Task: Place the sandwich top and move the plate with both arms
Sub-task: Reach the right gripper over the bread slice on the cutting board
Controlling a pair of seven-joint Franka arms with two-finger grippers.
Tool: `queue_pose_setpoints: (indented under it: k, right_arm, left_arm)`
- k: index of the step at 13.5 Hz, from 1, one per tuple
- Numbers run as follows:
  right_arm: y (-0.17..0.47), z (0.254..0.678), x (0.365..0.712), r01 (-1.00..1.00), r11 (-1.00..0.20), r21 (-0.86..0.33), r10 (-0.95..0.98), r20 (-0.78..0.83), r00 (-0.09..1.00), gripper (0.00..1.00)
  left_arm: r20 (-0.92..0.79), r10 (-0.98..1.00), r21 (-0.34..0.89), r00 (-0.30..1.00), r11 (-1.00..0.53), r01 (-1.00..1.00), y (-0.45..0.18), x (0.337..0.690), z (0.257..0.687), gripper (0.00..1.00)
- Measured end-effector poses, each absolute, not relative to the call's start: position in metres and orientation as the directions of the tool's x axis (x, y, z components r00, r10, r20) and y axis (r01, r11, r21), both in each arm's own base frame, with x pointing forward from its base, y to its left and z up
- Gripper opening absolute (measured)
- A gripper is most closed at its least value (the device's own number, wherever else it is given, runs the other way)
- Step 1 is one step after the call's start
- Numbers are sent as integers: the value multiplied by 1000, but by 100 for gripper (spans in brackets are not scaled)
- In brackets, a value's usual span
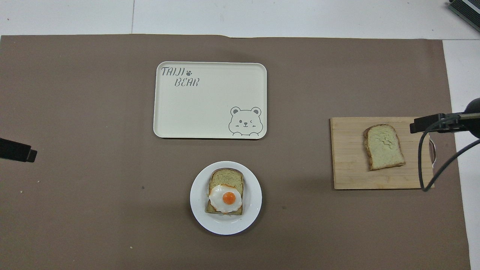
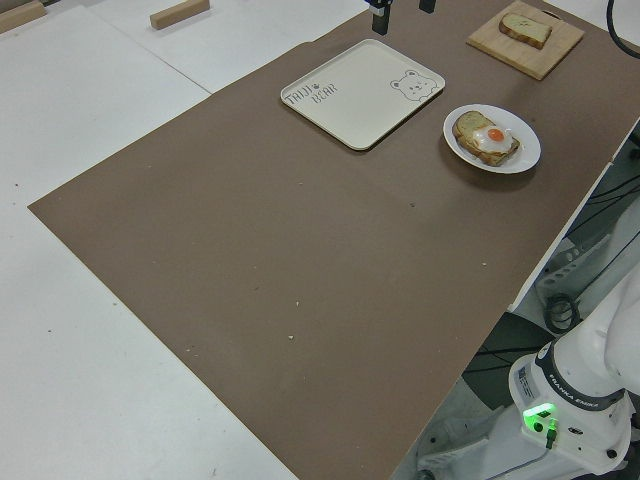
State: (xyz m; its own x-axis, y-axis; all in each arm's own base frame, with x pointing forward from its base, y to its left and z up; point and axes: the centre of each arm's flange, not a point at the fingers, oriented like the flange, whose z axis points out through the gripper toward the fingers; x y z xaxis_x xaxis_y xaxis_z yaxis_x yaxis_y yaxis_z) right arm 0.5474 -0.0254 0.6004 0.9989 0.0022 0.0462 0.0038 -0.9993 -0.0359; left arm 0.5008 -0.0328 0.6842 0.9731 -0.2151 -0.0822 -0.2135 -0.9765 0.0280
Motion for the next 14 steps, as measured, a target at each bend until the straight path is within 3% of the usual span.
queue_pose_setpoints:
  k: [14]
  right_arm:
    - [-40,530,594,-25,-999,-21,-27,75,997,100]
  left_arm:
    - [-102,-218,36,971,-976,-215,-33,498,683,100]
